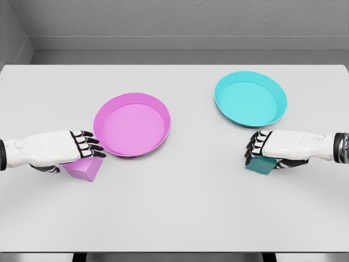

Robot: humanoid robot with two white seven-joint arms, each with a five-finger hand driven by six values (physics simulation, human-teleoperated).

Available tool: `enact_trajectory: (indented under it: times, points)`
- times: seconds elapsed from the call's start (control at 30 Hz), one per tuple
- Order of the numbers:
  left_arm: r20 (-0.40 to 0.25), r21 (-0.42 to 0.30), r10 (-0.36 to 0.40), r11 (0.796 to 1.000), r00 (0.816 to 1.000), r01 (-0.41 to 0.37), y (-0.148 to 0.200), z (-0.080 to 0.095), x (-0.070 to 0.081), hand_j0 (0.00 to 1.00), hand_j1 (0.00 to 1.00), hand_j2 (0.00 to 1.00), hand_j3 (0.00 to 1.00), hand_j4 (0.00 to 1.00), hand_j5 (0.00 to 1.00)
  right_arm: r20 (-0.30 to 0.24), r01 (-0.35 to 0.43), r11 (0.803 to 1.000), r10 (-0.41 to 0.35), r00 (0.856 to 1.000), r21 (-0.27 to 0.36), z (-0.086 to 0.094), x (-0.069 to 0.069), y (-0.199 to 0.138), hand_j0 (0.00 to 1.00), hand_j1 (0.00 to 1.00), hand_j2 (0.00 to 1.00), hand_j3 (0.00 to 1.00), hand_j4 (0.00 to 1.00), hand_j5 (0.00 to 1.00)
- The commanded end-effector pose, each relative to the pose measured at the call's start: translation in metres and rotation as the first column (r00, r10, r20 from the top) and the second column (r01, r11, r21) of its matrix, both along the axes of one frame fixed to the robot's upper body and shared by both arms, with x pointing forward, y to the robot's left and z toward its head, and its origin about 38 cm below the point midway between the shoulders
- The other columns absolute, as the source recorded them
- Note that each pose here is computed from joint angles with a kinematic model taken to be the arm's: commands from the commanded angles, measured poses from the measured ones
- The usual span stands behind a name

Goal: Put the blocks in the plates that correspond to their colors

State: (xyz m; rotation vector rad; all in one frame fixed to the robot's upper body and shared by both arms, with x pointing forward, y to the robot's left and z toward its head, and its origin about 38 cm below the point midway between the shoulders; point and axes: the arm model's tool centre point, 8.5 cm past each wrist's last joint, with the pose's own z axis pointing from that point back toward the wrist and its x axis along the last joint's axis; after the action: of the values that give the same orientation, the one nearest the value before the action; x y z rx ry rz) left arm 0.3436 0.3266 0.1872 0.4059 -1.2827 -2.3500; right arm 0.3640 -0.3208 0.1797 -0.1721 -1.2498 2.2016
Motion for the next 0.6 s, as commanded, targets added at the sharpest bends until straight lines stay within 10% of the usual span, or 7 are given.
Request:
enact_trajectory:
  times: [0.0,0.57]
  points:
    - [-0.001,-0.009,-0.005,1.000,1.000,0.005,-0.003,0.000,-0.001,1.00,1.00,1.00,1.00,1.00,1.00,0.002,0.001,1.000,-0.001,1.000,-0.003,0.000,0.000,-0.001,0.63,0.63,0.63,0.63,0.63,0.63]
    - [0.013,0.041,-0.016,0.999,1.000,0.015,-0.005,-0.009,0.000,0.91,0.91,0.91,0.91,0.91,0.91,0.057,-0.002,1.000,0.002,0.998,-0.002,0.021,0.011,0.001,0.57,0.57,0.57,0.57,0.57,0.57]
